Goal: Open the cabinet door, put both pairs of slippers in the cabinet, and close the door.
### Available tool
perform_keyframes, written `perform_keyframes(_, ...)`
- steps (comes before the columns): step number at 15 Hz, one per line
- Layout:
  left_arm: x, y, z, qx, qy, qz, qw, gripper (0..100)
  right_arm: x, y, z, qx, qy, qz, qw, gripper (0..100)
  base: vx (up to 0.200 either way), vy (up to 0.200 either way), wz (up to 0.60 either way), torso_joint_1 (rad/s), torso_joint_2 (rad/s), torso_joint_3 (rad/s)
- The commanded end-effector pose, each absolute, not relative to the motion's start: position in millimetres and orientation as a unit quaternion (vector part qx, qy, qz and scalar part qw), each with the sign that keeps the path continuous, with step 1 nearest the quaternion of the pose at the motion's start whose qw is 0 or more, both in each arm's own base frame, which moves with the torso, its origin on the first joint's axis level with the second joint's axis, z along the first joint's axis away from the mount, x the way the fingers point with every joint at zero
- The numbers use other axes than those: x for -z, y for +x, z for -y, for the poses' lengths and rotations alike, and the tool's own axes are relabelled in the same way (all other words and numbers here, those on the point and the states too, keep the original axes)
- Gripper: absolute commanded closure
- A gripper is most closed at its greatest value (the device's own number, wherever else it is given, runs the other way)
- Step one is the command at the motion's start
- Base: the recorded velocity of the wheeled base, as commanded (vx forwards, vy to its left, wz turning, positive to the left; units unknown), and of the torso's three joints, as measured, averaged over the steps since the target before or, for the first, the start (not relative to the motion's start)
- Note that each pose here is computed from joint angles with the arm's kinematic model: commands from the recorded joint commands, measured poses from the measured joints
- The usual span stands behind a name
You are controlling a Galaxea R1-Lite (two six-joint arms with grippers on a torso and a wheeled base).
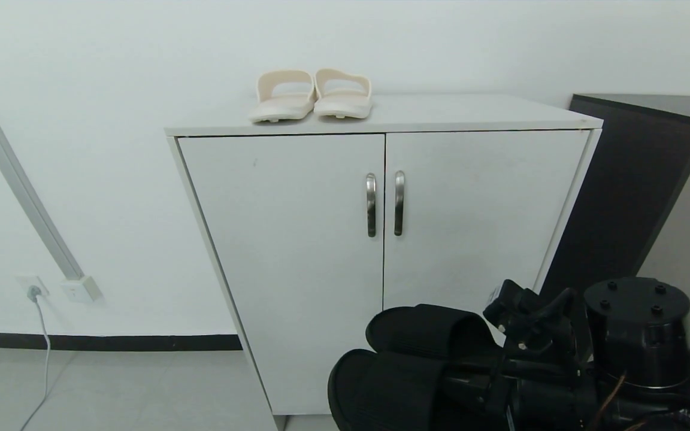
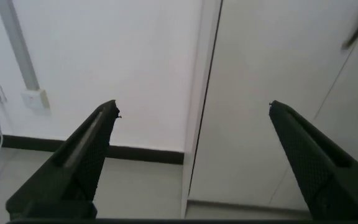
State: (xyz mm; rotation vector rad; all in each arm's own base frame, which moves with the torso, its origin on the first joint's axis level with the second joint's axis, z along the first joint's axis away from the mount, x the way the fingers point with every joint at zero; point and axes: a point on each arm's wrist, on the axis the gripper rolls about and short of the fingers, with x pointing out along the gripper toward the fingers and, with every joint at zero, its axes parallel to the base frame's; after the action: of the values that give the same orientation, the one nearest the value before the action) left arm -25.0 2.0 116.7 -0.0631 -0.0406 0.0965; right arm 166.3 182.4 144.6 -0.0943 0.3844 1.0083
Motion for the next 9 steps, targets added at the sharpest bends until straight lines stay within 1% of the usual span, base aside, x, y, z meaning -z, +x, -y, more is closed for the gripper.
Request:
perform_keyframes(1, -170.9, 10.9, 0.0, 0.0, -0.045, -0.055, 0.997, 0, -144.8, 165.4, -181.7, -0.48, -0.045, -0.183, 0.857, 100, 0.0, 0.0, 0.0, -0.022, 0.18, 0.168)
perform_keyframes(2, -178.4, 24.4, 2.1, 0.044, -0.053, -0.075, 0.995, 0, -143.8, 164.6, -180.9, -0.481, -0.048, -0.183, 0.856, 100, 0.0, 0.0, 0.0, -0.007, 0.19, 0.095)
perform_keyframes(3, -188.9, 47.5, 4.2, 0.087, -0.062, -0.097, 0.989, 0, -143.1, 164.6, -180.9, -0.481, -0.05, -0.183, 0.856, 100, 0.0, 0.0, 0.0, 0.002, 0.12, 0.036)
perform_keyframes(5, -205.3, 87.9, 6.3, 0.111, -0.063, -0.107, 0.986, 0, -141.5, 164.9, -181.1, -0.48, -0.052, -0.186, 0.856, 100, 0.0, 0.0, 0.0, 0.001, 0.04, 0.018)
perform_keyframes(7, -219.8, 117.3, 19.3, 0.2, -0.062, -0.085, 0.974, 0, -140.7, 164.8, -181.1, -0.481, -0.053, -0.188, 0.855, 100, 0.0, 0.0, 0.0, 0.0, 0.0, 0.0)
perform_keyframes(9, -233.7, 140.1, 38.6, 0.265, -0.056, -0.064, 0.96, 0, -140.3, 164.7, -181.5, -0.482, -0.053, -0.188, 0.854, 100, 0.0, 0.0, 0.0, 0.0, 0.0, 0.0)
